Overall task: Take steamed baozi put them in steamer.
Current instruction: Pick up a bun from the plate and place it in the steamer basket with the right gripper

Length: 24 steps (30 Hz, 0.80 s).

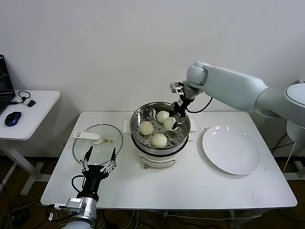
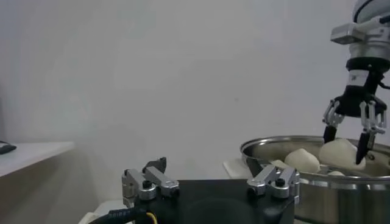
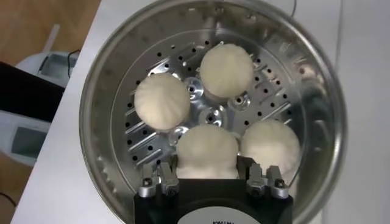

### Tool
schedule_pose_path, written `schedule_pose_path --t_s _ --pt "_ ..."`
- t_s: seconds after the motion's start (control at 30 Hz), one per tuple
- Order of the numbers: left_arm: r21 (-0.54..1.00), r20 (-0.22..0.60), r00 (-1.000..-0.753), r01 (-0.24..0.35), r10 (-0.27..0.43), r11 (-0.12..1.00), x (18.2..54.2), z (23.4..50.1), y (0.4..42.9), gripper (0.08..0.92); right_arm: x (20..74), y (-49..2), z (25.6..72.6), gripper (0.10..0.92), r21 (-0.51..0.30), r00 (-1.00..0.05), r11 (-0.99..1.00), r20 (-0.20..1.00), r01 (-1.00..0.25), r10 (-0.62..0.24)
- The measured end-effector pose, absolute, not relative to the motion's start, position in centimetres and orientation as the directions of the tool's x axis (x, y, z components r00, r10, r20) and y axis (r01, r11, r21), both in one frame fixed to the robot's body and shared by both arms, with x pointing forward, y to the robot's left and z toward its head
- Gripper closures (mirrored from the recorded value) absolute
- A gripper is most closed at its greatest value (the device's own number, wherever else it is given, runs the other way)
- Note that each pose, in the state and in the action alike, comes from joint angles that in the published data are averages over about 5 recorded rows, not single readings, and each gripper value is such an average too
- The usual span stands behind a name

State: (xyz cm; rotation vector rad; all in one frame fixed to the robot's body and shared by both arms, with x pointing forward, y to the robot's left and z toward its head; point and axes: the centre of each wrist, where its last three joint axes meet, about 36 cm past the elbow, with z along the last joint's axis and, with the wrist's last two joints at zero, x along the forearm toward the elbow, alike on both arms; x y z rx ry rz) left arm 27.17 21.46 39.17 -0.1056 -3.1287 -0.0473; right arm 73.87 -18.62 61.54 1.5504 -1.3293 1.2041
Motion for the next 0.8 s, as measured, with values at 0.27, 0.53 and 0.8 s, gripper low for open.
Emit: schedule_pose_path --t_s 0.27,0.53,0.8 --pt "0.029 0.013 -0.998 0.068 0.067 0.997 27.1 39.1 21.5 0.177 73.8 -18.7 60.1 0.38 -0.015 0.032 -0.18 0.965 -0.984 -0.259" --pt "0.028 0.013 -0.998 0.068 0.068 0.997 27.2 39.1 21.5 0.177 73.7 -19.1 59.4 0.377 -0.006 0.04 -0.183 0.969 -0.983 -0.243" --pt "0.027 0.012 -0.998 0.068 0.068 0.997 27.2 39.1 21.5 0.177 73.6 -19.2 58.7 0.35 0.0 0.044 -0.187 0.972 -0.982 -0.232"
